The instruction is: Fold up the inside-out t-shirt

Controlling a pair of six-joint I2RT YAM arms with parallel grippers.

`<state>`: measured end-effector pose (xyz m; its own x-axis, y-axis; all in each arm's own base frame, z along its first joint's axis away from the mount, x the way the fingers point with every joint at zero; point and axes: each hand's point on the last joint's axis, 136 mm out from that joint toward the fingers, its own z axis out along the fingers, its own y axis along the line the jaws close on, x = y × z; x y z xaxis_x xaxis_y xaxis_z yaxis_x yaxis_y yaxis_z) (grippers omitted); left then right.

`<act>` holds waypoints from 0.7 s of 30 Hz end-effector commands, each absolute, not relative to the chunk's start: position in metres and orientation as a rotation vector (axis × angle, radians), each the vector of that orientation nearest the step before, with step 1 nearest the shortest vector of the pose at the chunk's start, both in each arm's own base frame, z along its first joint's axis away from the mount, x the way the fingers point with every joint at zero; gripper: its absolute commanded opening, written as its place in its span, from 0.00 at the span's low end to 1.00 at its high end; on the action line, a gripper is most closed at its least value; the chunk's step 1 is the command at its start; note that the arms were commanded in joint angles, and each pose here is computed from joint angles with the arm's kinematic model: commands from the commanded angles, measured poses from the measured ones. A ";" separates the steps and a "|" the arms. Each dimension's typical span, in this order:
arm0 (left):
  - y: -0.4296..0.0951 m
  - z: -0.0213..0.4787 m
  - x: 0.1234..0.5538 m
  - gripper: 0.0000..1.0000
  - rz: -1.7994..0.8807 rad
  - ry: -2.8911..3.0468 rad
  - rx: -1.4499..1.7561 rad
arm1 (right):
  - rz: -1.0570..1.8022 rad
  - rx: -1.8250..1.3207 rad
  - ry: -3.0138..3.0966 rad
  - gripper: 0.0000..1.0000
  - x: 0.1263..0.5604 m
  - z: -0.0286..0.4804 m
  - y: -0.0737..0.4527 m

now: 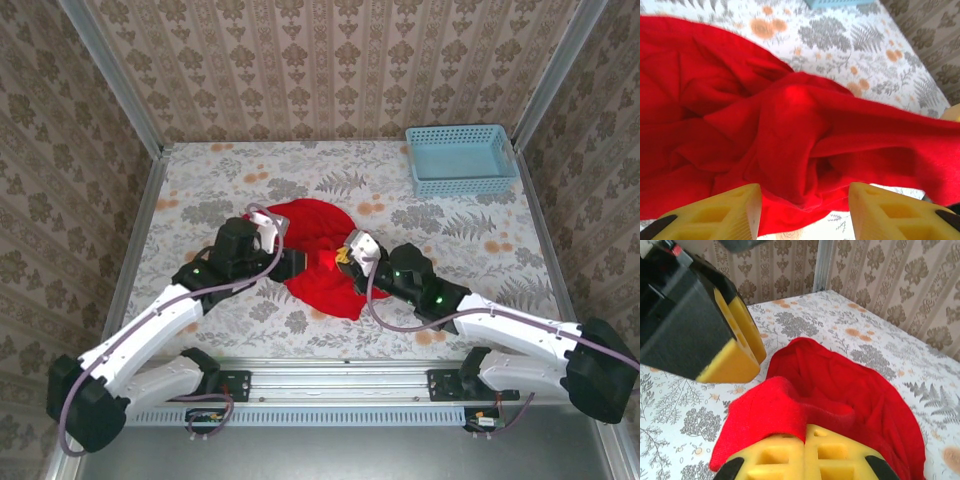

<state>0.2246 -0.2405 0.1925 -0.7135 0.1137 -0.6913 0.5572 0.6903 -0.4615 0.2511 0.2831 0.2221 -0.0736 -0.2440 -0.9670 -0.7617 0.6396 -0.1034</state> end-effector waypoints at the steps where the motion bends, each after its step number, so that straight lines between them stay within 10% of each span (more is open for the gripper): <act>1: -0.256 0.188 0.223 0.50 -0.962 2.248 0.542 | 0.571 -0.746 1.655 0.00 0.251 0.224 0.274; 21: -0.250 0.094 0.243 0.16 -0.925 2.426 0.392 | 0.609 -0.545 1.693 0.00 0.242 0.207 0.235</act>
<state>0.2322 -0.2569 0.0938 -0.8300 0.1501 -0.5371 0.4662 0.7153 -0.5205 0.2398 0.2457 0.2048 -0.1817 -0.0998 -0.9783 -0.6898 0.7219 0.0545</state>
